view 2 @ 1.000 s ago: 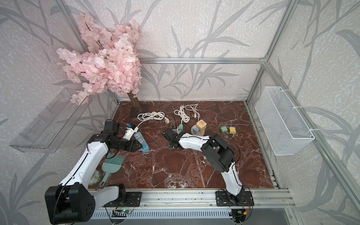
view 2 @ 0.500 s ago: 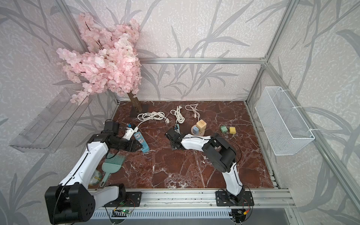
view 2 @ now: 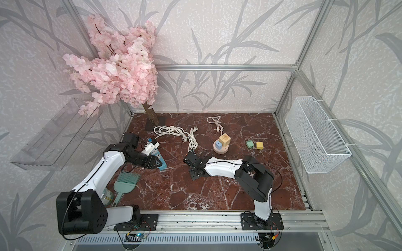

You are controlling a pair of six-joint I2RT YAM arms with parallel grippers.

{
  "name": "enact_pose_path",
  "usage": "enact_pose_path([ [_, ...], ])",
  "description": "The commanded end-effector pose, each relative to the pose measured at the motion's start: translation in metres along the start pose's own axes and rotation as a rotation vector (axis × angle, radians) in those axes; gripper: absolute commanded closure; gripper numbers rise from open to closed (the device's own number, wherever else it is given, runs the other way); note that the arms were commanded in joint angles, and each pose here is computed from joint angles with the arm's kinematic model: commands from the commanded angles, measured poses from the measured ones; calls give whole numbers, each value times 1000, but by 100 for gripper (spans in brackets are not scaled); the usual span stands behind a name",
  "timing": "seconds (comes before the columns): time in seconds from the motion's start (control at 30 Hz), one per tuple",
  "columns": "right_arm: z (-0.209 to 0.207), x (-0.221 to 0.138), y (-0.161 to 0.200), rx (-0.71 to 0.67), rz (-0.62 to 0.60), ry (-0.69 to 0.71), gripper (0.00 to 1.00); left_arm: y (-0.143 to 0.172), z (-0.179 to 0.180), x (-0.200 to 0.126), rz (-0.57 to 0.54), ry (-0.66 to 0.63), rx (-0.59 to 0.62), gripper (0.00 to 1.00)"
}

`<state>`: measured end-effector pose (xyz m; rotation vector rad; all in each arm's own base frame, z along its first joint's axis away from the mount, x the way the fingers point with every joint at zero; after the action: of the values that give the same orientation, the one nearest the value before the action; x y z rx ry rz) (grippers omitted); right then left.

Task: Pull the plug off the socket
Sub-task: Move the socket to the center of the board, then remove the plug from the socket.

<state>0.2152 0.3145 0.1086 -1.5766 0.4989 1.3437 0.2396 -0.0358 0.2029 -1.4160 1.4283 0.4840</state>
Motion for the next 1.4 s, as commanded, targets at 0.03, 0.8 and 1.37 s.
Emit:
enact_pose_path([
  [0.03, 5, -2, 18, -60, 76, -37, 50, -11, -16, 1, 36, 74, 58, 48],
  [0.8, -43, -138, 17, 78, -219, -34, 18, -87, -70, 100, 330, 361, 172, 100],
  [1.37, -54, -153, 20, 108, -246, -48, 18, -97, -49, 154, 356, 395, 112, 100],
])
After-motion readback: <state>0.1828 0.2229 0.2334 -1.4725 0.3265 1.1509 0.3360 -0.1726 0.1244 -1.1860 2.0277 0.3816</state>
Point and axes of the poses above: each gripper's point midway between its finger pads, its own x axis out along the fingers, its own z axis along the line the jaws close on, y = z × x, the point moved 9 cm from there along -x, back along the fingers, and after that the axes turned 2 degrees about -x, right-handed, at the moved point
